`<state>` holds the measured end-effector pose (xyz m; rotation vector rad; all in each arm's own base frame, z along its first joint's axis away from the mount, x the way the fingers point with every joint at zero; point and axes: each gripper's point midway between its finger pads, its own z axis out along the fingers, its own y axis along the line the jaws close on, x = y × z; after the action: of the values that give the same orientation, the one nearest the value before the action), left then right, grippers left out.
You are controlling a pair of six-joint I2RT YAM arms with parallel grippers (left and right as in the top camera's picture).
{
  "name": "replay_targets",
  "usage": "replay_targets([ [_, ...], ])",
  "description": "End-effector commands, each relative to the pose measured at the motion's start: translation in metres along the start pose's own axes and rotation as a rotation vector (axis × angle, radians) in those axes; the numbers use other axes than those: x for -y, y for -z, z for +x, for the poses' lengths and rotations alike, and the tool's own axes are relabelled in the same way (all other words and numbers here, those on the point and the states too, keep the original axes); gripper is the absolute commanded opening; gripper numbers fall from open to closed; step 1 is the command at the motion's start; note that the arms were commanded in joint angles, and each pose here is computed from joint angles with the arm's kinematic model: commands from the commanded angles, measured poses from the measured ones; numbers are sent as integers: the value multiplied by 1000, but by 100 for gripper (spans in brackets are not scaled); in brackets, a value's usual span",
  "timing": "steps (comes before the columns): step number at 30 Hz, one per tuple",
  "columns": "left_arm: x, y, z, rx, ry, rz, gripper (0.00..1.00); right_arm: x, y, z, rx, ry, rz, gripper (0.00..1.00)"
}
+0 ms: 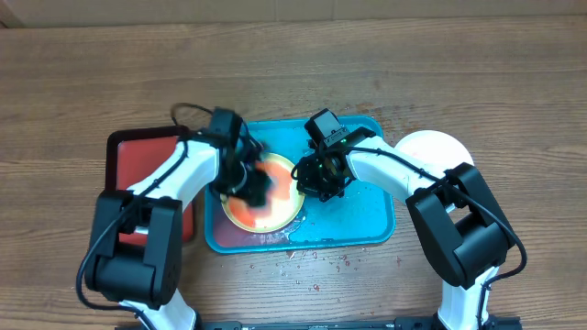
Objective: Clean dirty plates on tray and stack at the side
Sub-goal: 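Scrub the yellow plate with the left-held sponge while right gripper holds it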
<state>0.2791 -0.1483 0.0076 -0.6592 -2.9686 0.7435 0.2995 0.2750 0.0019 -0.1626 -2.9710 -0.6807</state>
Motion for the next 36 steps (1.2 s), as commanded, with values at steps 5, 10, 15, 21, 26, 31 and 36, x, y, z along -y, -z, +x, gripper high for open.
replay_targets([
  [5,52,-14,-2,68,-217,330,4,35,-17,1,0,-73,107,4],
  [10,6,-20,-41,172,-93,70,4,35,-17,1,0,-73,108,4],
  [15,-56,-3,-81,339,111,-271,4,35,-17,2,-2,-74,110,4],
  [21,-81,13,-96,430,160,-421,4,35,-17,2,-2,-74,110,4],
  [26,-115,29,-79,427,306,-633,4,35,-17,2,-1,-74,109,4],
  [31,-139,44,-48,361,400,-828,4,35,-17,2,-1,-74,109,4],
  [36,-146,49,-25,285,440,-907,4,35,-17,2,-1,-74,109,4],
])
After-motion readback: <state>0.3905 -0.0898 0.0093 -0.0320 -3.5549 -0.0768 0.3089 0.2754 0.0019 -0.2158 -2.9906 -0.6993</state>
